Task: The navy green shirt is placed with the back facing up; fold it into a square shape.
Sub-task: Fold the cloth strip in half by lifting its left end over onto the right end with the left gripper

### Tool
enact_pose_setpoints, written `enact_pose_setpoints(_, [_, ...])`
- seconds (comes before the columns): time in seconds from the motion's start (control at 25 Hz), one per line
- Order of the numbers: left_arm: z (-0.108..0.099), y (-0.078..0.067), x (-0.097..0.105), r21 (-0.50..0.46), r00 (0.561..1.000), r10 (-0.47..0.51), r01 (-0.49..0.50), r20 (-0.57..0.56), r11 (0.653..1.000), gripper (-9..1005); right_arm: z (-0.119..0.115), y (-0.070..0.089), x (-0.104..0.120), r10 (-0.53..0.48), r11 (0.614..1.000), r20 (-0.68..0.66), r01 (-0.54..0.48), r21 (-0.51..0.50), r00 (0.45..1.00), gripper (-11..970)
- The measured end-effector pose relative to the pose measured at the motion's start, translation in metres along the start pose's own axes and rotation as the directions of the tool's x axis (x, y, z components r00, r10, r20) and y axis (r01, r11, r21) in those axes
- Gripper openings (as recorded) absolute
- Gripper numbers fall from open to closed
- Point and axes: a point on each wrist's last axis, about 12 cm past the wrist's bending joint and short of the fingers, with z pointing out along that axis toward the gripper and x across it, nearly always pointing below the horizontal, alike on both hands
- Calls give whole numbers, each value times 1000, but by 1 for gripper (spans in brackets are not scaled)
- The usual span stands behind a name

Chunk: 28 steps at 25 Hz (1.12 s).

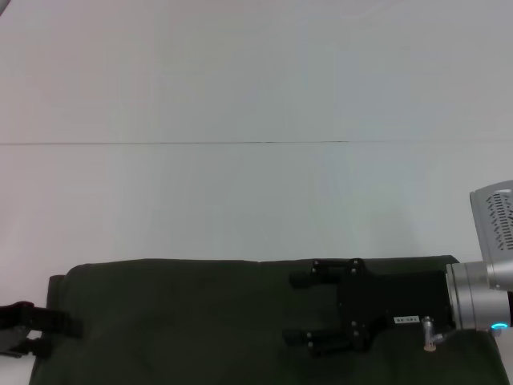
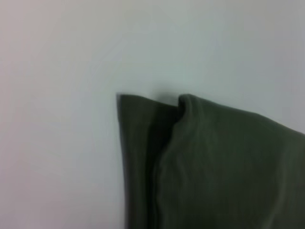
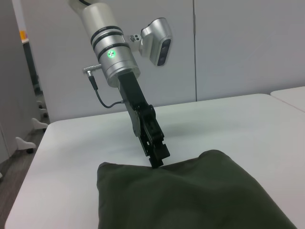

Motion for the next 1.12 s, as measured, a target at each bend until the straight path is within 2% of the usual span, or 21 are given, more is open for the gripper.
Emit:
enact_pose_setpoints(0.36, [-10, 6, -4, -40, 999, 1, 1, 49, 999, 732, -1, -1, -1, 2, 1000, 15, -2, 12, 1000, 867])
enact_pose_setpoints(1.12, [-5, 10, -7, -98, 998, 28, -22, 56, 995, 716, -2, 0, 2, 0, 1000, 2, 0, 13, 1000, 867])
